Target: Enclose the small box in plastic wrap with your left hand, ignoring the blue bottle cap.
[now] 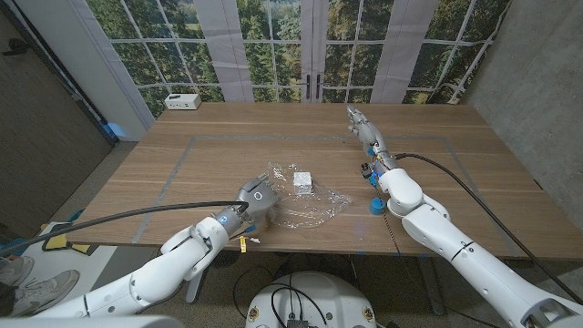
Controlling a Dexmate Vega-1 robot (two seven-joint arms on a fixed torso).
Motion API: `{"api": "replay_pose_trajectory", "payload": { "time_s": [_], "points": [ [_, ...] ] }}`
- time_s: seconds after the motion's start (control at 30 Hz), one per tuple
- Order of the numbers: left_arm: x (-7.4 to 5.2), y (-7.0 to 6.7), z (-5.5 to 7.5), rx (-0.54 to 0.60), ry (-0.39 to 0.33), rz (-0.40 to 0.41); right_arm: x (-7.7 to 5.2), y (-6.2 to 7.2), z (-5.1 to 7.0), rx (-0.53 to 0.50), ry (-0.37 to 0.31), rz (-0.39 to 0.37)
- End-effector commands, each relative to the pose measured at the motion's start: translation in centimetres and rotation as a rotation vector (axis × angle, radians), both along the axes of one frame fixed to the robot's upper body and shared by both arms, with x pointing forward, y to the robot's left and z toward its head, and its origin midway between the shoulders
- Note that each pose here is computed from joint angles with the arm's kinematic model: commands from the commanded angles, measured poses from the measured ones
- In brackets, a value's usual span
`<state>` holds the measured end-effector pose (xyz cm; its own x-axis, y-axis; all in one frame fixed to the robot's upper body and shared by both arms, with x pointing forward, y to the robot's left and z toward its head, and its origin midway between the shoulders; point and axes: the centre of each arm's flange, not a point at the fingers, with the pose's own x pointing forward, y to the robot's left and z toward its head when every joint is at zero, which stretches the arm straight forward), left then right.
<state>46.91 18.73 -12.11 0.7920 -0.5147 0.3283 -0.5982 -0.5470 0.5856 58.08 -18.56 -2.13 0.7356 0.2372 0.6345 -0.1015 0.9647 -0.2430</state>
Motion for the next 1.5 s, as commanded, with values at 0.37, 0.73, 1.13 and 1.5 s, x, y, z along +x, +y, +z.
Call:
{"api": "replay_pose_trajectory", "payload": {
  "time_s": [0.37,0.73,1.13,1.5],
  "points": [
    [0.1,1.5,-0.3,-0.172,-0.276,-0.075,0.3,1.0,0.3,-0.011,0.006,-0.009],
    [1.2,0.5,0.2,-0.274,-0.310,-0.146,0.8,1.1,0.1,0.000,0.024,-0.004],
    [2.6,-1.5,1.0,-0.337,-0.373,-0.231,1.0,0.6,0.1,0.000,0.030,-0.018],
    [3.4,-3.4,2.0,-0.394,-0.394,-0.306,1.5,0.0,0.4,-0.005,0.032,-0.011]
  ]
}}
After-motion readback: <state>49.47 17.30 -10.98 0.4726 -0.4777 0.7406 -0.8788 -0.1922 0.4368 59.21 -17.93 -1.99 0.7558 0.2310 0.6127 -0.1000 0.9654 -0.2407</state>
